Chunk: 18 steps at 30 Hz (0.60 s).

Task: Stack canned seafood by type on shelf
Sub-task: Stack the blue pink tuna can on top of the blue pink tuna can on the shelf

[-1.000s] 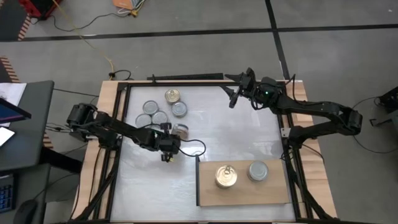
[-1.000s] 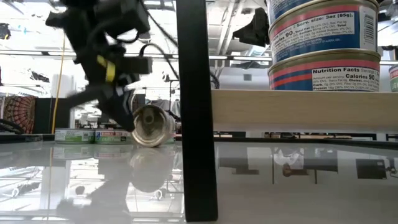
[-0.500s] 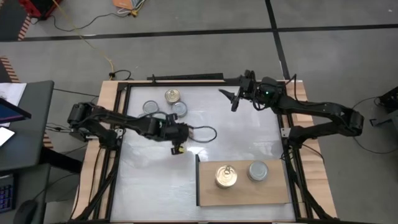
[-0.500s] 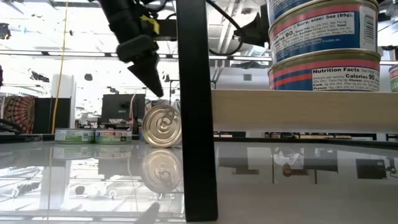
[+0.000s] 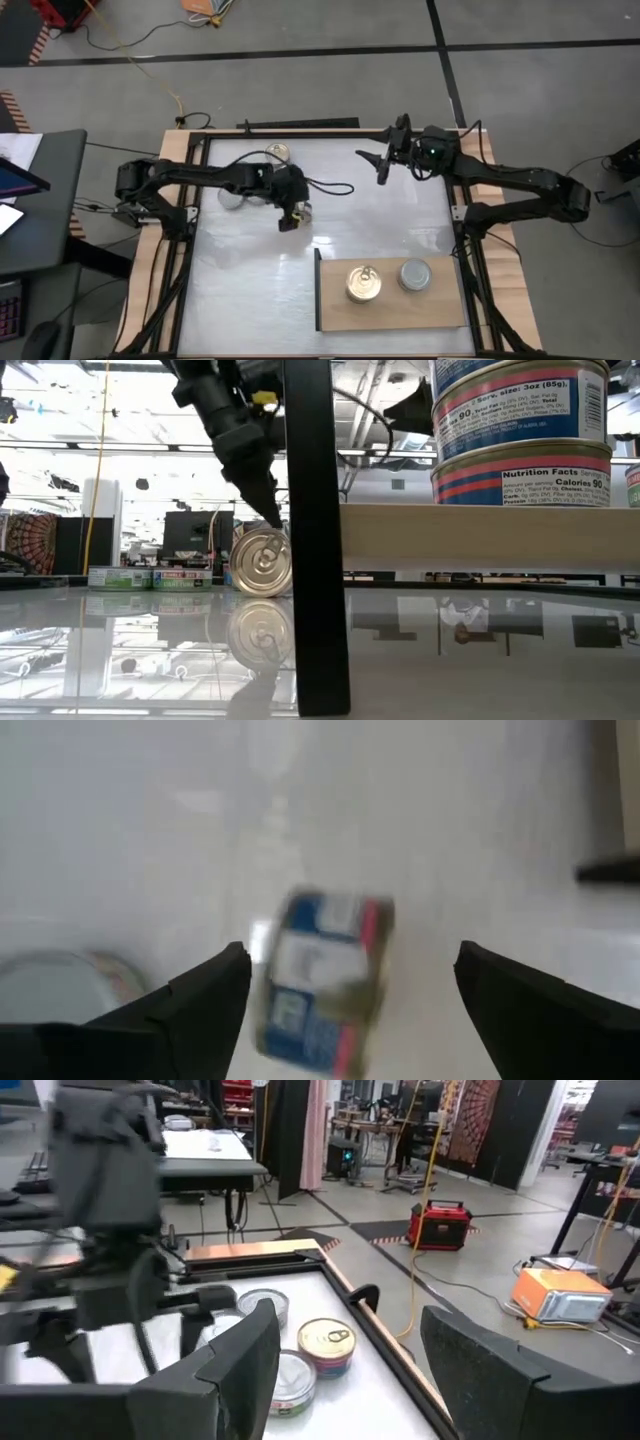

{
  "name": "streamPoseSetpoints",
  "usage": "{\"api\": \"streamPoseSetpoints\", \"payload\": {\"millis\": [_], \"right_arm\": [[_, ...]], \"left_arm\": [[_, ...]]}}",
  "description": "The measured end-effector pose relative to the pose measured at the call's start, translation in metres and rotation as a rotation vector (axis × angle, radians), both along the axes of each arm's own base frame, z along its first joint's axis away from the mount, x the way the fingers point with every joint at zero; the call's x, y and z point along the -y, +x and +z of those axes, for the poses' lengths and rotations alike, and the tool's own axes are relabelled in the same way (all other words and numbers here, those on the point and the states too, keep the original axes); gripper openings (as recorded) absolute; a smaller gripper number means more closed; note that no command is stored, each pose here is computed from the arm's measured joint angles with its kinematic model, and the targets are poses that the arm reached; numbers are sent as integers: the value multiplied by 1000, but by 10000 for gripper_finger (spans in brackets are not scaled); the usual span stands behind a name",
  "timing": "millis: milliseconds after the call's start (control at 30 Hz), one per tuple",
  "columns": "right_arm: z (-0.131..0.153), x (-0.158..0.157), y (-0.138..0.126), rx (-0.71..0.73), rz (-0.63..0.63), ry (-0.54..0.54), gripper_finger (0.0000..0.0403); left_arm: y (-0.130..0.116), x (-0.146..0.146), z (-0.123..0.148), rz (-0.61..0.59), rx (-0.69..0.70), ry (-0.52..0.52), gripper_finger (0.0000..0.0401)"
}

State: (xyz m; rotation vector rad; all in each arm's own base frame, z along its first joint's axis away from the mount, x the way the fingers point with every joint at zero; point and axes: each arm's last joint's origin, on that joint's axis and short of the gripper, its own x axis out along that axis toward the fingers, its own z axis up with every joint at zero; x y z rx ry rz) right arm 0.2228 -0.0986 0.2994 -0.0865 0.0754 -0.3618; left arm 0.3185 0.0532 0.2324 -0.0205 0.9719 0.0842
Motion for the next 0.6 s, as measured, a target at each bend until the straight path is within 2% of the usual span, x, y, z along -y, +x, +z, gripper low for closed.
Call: {"api": "streamPoseSetpoints", "payload": {"millis": [67, 267, 400, 533, 600], "right_arm": [[0, -1, 0, -3, 5, 2, 272], [-1, -1, 0, -3, 3, 16, 272], [-1, -1, 0, -4, 3, 18, 272], [-1, -1, 0, -3, 3, 17, 272], [-1, -1, 0, -3, 3, 18, 272]], "left_arm": [[-1, -2, -9, -22, -34, -22, 334], [-6, -2, -27, -67, -74, 19, 306], [-8, -1, -27, -53, -77, 25, 261], [-8, -2, -27, -47, -78, 37, 195], [-7, -2, -27, -48, -73, 39, 185]]}}
